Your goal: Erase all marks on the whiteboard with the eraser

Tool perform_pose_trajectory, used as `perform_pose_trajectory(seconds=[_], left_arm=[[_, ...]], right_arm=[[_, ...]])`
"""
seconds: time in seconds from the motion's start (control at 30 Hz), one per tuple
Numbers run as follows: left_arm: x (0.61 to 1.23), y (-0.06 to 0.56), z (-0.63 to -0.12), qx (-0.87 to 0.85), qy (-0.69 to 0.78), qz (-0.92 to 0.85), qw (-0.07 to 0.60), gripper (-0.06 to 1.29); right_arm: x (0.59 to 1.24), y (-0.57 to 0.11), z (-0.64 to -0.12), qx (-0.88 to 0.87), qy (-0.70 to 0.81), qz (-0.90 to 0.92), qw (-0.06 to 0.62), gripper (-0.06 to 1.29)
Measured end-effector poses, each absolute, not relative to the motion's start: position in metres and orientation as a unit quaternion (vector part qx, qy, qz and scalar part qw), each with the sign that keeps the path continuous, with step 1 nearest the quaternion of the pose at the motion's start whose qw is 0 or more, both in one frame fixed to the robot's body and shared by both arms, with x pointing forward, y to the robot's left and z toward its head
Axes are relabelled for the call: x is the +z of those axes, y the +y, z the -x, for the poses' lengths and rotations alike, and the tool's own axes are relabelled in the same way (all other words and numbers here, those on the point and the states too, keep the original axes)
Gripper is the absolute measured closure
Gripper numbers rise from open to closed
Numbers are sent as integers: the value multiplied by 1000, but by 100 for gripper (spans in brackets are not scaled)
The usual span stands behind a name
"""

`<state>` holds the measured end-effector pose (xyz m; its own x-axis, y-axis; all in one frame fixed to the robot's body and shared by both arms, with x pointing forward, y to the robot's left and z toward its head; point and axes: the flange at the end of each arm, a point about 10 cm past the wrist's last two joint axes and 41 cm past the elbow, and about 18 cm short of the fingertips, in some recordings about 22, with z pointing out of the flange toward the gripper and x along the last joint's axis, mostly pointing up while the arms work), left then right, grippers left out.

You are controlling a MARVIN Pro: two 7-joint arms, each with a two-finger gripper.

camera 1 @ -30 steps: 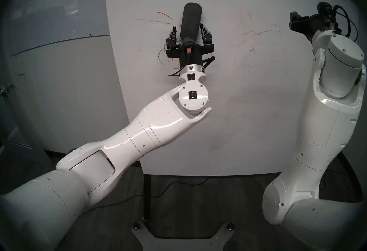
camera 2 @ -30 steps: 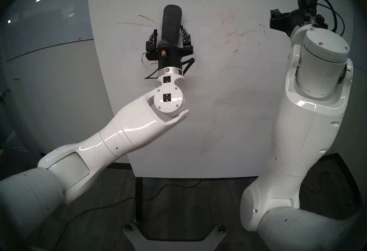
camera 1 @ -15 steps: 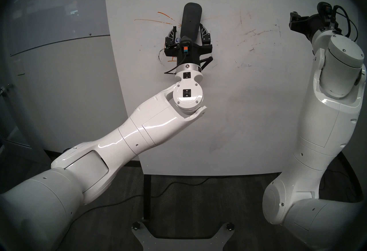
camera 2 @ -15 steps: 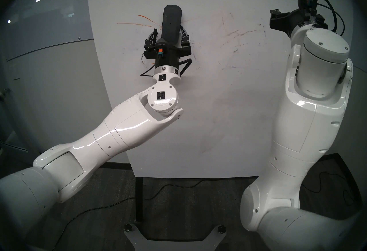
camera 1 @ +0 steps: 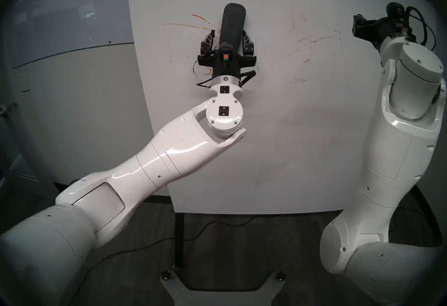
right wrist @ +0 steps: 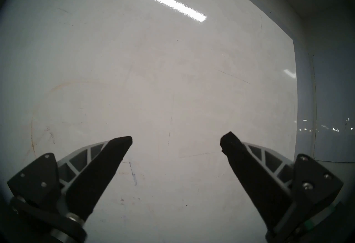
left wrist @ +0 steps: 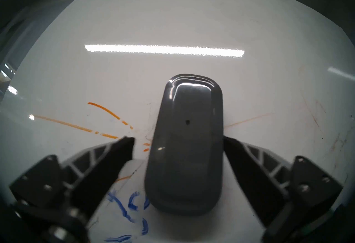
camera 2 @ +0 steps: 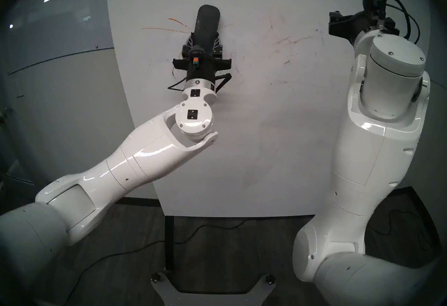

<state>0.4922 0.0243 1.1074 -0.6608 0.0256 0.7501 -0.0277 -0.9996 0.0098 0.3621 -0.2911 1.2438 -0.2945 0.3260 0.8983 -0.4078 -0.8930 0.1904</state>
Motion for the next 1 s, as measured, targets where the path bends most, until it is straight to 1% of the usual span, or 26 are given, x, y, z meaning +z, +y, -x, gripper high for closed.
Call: perform_pose_trajectory(seconds=[0.07,0.1,0.13,0.2,0.57,1.0], left_arm=[[1107,24,-492,911,-2,-412,12,1],[1107,24,-492,911,-2,-412,11,46],[1107,24,-492,911,-2,-412,11,59],[1107,24,-492,911,-1,-411,11,57],[1105,23,-489,909,38,-415,13,57],[1066,27,-478,891,110,-441,1,57]], right_arm=[[1244,-291,-362,804,-37,-548,228,-2],[1244,-291,-362,804,-37,-548,228,-2],[1244,-291,-362,804,-37,-548,228,-2],[1244,-291,-362,804,-37,-548,228,-2],[1244,-291,-362,804,-37,-548,228,-2],[1244,-291,-362,804,-37,-548,228,-2]])
